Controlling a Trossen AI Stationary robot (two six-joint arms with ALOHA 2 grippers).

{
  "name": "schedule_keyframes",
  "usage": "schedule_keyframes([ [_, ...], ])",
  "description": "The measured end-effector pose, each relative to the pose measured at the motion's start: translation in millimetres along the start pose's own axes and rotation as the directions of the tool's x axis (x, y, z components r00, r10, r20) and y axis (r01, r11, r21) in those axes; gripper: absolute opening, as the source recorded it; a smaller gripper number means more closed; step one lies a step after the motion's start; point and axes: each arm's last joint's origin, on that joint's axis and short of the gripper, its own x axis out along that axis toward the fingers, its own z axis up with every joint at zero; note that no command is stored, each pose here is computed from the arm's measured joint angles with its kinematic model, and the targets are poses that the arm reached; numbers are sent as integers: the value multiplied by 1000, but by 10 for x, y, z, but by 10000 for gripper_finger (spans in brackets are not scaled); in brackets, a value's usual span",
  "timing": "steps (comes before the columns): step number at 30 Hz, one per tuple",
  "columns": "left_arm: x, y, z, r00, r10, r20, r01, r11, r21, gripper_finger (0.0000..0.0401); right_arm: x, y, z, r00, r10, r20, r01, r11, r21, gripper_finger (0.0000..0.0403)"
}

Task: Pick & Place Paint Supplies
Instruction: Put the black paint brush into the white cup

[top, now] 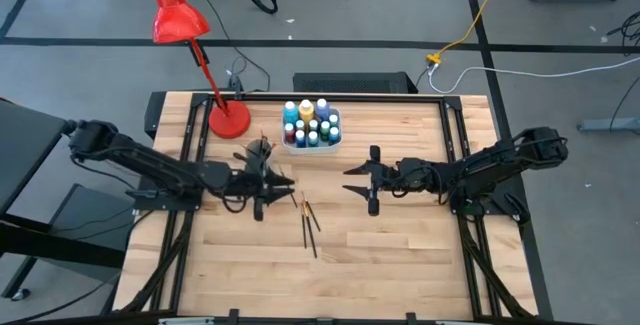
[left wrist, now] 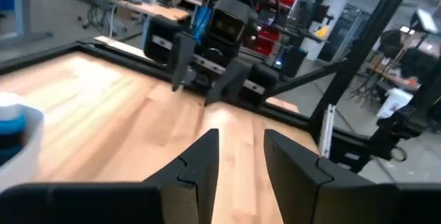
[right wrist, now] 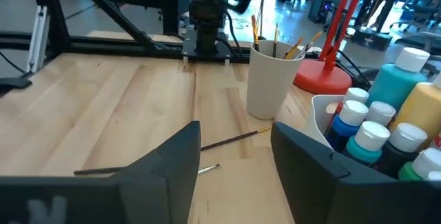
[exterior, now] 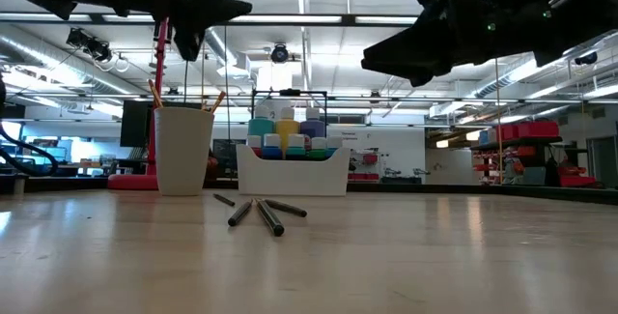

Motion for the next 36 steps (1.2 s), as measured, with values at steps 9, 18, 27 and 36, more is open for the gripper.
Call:
schedule_keyframes([
  [9, 124, -157, -221, 998, -69, -2, 69, 990, -121, 123, 0, 0, 1, 1000, 0, 1, 0, 1000, 7, 178],
  [18, 338, -344, -482, 993, -68, -94, 53, 986, -156, 123, 1, 0, 4, 1000, -1, 2, 1, 1000, 7, 178],
  [27, 646, -444, -681, 986, -45, -160, 27, 993, -113, 123, 1, 0, 0, 1000, 0, -1, 0, 1000, 7, 178],
  [36, 756, -450, -773, 975, 27, -221, -43, 997, -66, 121, 1, 5, -9, 1000, 14, -9, -14, 1000, 5, 178],
])
